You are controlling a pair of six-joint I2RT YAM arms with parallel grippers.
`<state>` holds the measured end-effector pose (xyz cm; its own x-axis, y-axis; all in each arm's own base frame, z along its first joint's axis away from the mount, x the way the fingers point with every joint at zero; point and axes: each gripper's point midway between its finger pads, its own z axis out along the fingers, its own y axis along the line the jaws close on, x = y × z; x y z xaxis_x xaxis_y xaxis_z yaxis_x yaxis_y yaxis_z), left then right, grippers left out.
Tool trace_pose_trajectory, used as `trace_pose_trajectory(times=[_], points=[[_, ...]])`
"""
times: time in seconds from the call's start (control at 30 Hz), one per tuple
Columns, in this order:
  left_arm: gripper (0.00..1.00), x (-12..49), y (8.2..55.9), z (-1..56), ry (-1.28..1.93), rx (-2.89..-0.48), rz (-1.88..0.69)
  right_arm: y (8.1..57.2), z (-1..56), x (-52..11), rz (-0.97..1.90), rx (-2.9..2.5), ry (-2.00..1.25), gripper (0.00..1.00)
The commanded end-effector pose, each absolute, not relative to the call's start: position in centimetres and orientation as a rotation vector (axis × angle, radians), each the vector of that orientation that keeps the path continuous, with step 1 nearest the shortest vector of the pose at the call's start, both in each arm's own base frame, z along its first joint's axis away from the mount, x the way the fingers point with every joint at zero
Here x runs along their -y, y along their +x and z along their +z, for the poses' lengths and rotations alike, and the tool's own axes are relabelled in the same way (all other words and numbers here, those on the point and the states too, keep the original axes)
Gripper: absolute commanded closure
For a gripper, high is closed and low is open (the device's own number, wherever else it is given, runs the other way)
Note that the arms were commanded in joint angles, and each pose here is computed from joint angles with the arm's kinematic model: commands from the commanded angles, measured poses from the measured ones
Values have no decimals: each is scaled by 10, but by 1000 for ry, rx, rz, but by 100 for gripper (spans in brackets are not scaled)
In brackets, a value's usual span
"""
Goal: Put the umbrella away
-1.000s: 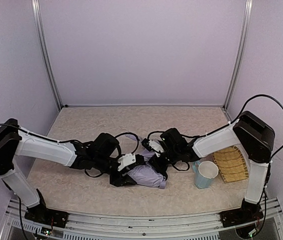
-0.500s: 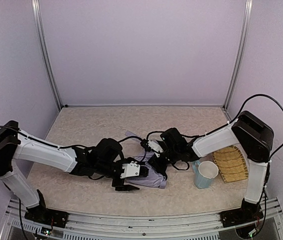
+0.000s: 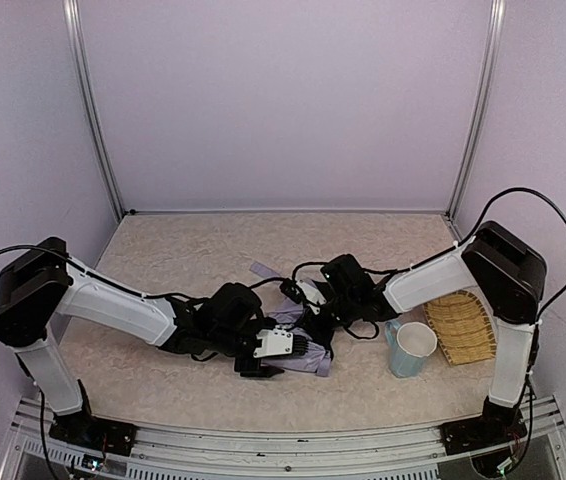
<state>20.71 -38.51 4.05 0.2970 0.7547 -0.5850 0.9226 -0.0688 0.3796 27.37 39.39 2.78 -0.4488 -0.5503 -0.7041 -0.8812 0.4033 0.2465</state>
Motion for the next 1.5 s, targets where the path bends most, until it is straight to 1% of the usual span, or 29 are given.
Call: trace_pose_trajectory(times=[0.0,0.03,0.13,0.2,0.23,0.33,0.37,0.4,0.53,0.6,0.67,0.77,0.87,0.93,1.07,1.17,1.27,1.33,1.4,1.47], points=[[27,374,223,59,1779,-1486,-223,239,-14,-381,866,-2284,-1330,100],[25,380,211,77,1795,-1397,-297,239,-15,-379,860,-2289,-1327,100],[20,384,186,116,1803,-1234,-423,240,-18,-378,850,-2299,-1321,100],[19,380,174,119,1826,-1185,-496,241,-19,-378,844,-2303,-1319,100],[18,377,176,113,1831,-1201,-502,241,-20,-378,841,-2306,-1319,100],[18,368,189,78,1897,-1360,-520,242,-21,-378,837,-2306,-1322,100],[10,366,193,68,1921,-1426,-525,242,-21,-378,837,-2305,-1323,100],[5,365,195,56,1945,-1488,-529,242,-21,-378,837,-2306,-1323,100],[4,368,188,32,2014,-1572,-606,244,-20,-380,838,-2304,-1320,100],[7,369,186,22,2014,-1617,-620,245,-18,-380,839,-2302,-1315,100],[16,365,188,8,2009,-1703,-596,248,-14,-382,848,-2292,-1305,100],[36,363,185,-6,2010,-1814,-616,257,-4,-383,852,-2281,-1269,100],[50,365,175,-9,1986,-1878,-701,271,15,-383,850,-2261,-1209,90],[56,364,171,-12,1946,-1938,-743,280,33,-381,846,-2238,-1160,80],[63,363,157,-16,1896,-2041,-840,297,70,-372,801,-2198,-1074,62],[66,363,147,-18,1882,-2087,-915,312,99,-352,717,-2190,-988,51],[67,363,140,-21,1869,-2141,-971,323,130,-325,618,-2181,-898,45],[68,363,138,-23,1861,-2167,-988,322,147,-311,554,-2154,-888,44],[68,363,138,-25,1860,-2195,-998,311,165,-303,543,-2097,-903,45],[68,364,140,-29,1865,-2229,-986,287,181,-304,553,-1986,-978,45]])
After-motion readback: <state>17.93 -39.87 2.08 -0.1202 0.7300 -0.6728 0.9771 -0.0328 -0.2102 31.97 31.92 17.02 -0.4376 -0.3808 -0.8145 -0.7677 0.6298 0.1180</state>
